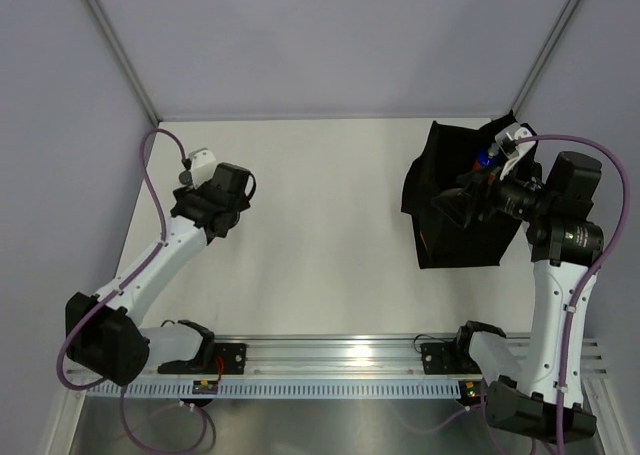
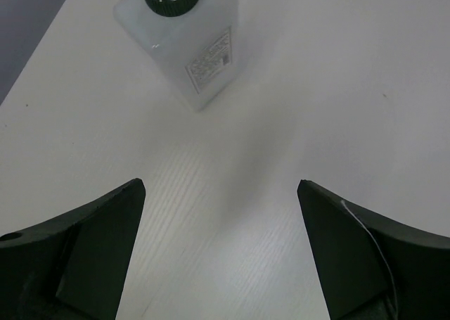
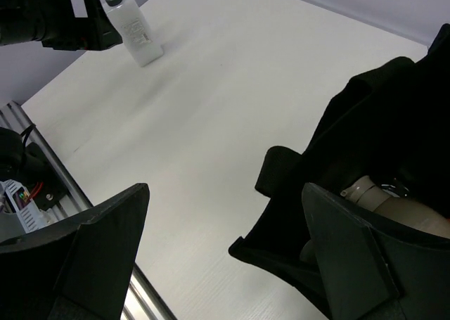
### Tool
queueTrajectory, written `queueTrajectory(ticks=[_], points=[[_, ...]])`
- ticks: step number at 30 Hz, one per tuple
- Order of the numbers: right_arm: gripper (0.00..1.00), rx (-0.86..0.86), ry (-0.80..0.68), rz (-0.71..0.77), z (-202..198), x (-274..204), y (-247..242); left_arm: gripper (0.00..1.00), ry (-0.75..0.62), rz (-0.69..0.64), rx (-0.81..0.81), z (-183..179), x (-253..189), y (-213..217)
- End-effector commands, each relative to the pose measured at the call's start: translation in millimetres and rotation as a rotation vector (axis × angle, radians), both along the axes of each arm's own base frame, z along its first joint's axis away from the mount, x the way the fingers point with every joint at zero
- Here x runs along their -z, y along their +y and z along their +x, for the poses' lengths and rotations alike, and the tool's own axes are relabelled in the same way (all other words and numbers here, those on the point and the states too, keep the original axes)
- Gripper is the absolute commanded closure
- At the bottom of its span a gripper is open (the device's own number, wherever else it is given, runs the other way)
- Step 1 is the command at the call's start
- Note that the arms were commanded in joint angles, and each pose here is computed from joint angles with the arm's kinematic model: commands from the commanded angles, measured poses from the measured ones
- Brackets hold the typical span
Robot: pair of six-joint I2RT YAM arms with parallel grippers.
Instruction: Place the personal care products into the canvas bag
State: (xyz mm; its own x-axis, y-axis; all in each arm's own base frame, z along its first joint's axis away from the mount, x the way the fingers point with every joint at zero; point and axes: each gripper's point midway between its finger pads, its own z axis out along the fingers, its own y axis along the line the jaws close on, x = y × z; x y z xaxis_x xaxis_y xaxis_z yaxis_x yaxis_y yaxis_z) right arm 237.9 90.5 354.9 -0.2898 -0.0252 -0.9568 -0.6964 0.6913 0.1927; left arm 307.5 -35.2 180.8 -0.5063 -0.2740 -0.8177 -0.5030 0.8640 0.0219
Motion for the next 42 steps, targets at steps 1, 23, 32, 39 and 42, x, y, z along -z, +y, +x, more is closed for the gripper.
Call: queueTrajectory(ticks=[1, 23, 32, 39, 42], points=[[0.0, -0.062, -0.103, 0.01, -11.1, -21.1, 10.2, 0.04, -0.056, -0.069, -0.014, 28.1, -16.6, 13.2], [0.01, -0.098, -0.185, 0.034, -31.5, -16.5, 19.0, 0.01, 0.059, 0.025, 0.284, 92.2, 17.2, 80.8], [0.01, -0.103, -0.188, 0.04, -32.8, -15.9, 19.5, 0.03, 0.116, 0.09, 0.329, 106.2, 33.6, 100.4], [0.0, -0.093, -0.186, 0.035, -33.1, -14.0, 18.5, 0.22, 0.096, 0.001, 0.471, 110.6, 45.4, 75.9], [0.01, -0.09, -0.188, 0.035, -33.0, -14.5, 17.8, 0.36, 0.067, -0.039, 0.47, 110.5, 45.9, 77.6]])
